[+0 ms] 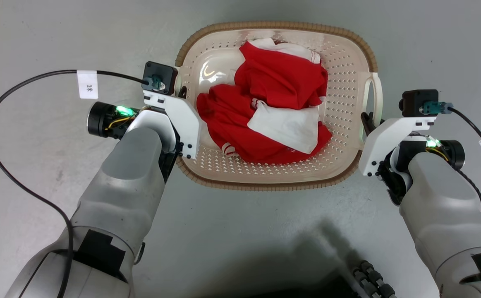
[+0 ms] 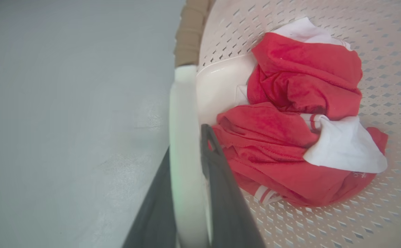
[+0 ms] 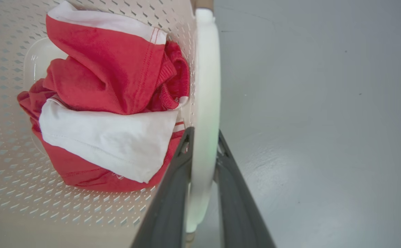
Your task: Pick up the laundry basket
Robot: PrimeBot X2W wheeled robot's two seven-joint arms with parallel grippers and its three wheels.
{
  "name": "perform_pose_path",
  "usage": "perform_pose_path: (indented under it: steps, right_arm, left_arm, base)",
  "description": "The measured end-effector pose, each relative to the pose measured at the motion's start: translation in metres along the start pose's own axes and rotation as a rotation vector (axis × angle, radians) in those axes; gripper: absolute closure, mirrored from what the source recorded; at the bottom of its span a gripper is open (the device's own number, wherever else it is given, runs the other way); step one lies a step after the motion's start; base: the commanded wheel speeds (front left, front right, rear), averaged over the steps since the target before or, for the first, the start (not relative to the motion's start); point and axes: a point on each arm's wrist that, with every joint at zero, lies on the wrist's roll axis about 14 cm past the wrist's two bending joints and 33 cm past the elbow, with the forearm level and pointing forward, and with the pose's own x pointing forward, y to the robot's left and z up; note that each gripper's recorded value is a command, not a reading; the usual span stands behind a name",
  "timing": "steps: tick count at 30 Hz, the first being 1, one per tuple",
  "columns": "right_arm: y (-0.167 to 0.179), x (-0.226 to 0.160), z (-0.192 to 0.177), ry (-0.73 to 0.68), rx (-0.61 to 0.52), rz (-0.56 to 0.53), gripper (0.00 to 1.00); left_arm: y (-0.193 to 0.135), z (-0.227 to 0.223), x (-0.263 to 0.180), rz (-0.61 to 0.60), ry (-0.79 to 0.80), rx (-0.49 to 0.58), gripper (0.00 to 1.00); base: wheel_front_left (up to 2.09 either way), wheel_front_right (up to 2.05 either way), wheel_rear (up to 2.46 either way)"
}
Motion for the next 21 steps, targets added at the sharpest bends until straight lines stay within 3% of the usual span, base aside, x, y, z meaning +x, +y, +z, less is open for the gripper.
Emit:
perform_pose_path:
  steps: [9,21]
  right_arm:
    - [0.006,-0.019,0.004,0.027,-0.005,0.020,1.00]
    - [0.032,-0.068,0.028,0.039,-0.055,0.090,1.00]
  left_arm:
    - [-0.004,0.005,-0.023,0.004,0.010,-0.028,1.00]
    - [-0.004,0.009,-0.096,0.059,0.024,-0.119,1.00]
  base:
    - [0.00,0.00,0.00]
    - [0.00,0.00,0.00]
